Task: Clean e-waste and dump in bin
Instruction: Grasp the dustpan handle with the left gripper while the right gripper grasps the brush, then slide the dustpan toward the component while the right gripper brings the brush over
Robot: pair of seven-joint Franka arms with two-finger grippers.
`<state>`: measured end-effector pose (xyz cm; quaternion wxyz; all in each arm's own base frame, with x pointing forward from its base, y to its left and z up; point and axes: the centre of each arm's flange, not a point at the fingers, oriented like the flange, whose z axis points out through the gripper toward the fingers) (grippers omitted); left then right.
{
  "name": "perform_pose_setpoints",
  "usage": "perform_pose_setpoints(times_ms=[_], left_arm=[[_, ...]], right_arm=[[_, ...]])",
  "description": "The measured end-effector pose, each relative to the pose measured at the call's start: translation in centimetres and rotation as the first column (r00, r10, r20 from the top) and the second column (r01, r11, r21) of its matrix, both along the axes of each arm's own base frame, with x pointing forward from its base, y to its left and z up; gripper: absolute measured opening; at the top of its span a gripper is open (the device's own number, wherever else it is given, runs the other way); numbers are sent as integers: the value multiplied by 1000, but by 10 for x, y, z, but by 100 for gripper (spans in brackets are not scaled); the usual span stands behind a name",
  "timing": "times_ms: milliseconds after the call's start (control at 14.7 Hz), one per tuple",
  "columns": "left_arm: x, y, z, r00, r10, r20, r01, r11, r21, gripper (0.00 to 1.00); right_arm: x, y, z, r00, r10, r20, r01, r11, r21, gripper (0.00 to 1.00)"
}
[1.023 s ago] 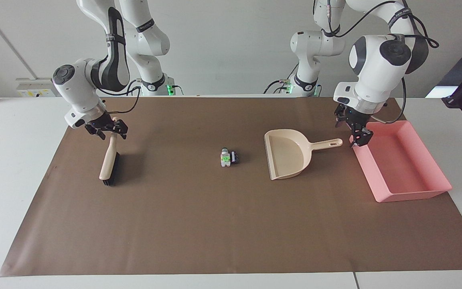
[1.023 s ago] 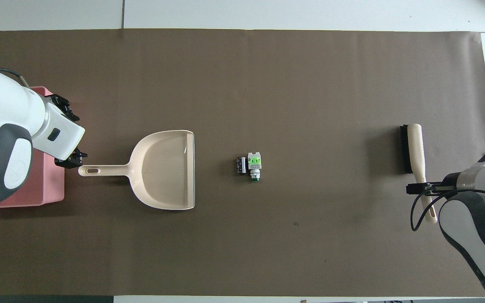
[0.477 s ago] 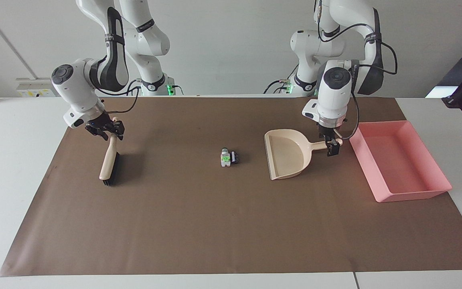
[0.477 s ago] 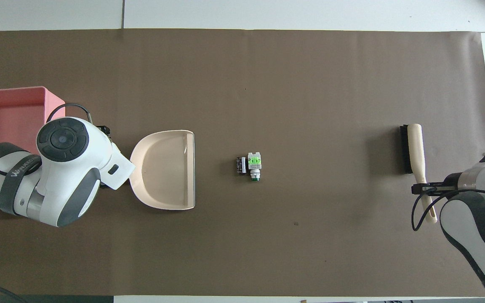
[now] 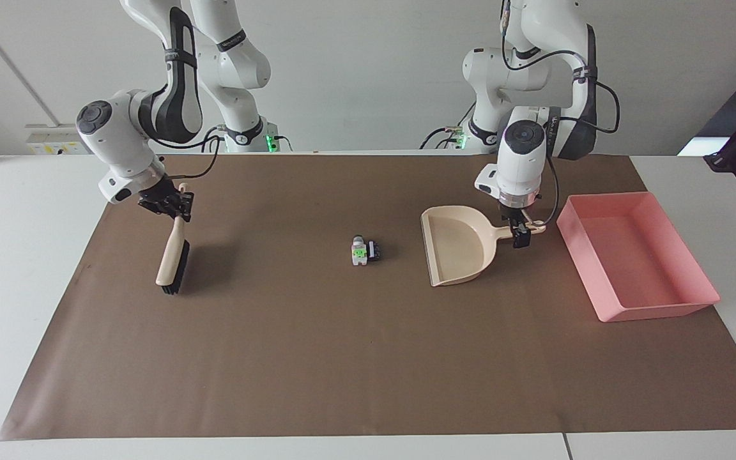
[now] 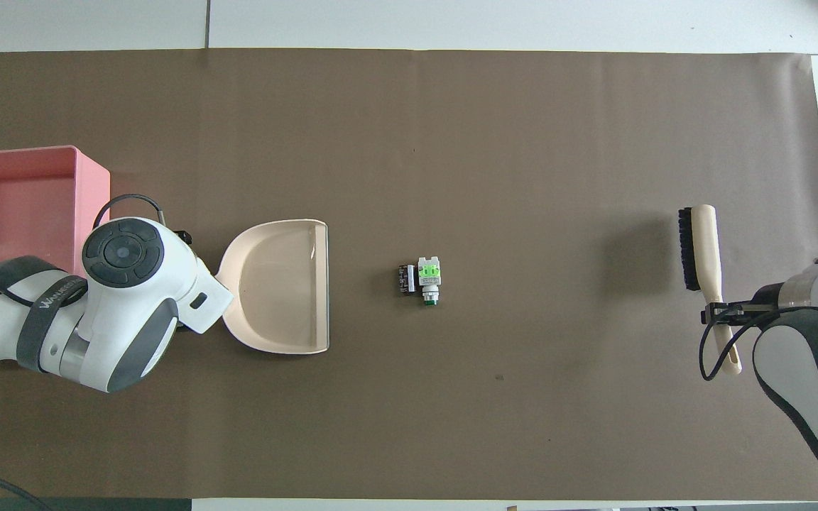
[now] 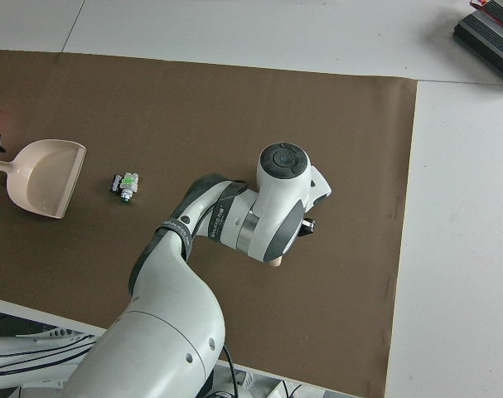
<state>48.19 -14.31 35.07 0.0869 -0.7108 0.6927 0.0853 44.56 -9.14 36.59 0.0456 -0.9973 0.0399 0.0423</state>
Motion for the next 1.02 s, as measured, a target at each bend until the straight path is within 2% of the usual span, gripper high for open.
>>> perform_pose_setpoints(times_ms=[205,273,341,409,614,682,1023], left_arm=[[-3,1,-4,1000,-1,-7,1,1000,2,90],[-3,1,-5,1000,-1,-7,1,1000,2,84],[-3,1,-5,1000,-1,-7,1,1000,2,84],[-3,1,-5,1000,1,-7,-1,1000,2,78],[-3,1,-5,1000,2,-6,-2,1000,2,40],[-3,0,-5,1000,1,-7,-1,1000,3,32],[2,-2,13,999,13,-32,-12,999,31,32]], right_arm=[[27,52,52,1000,-19,1,19,1000,-7,26],[32,76,63,1000,-2,6,2,1000,-10,26],[35,101,71,1000,18,14,-18,1000,-13,26],[36,125,74,999,39,18,-39,999,-15,26],[33,175,64,994,112,-4,-112,994,-19,26],[33,193,57,994,108,-17,-108,994,-24,26],[12,304,29,999,20,-37,-22,998,-64,26]])
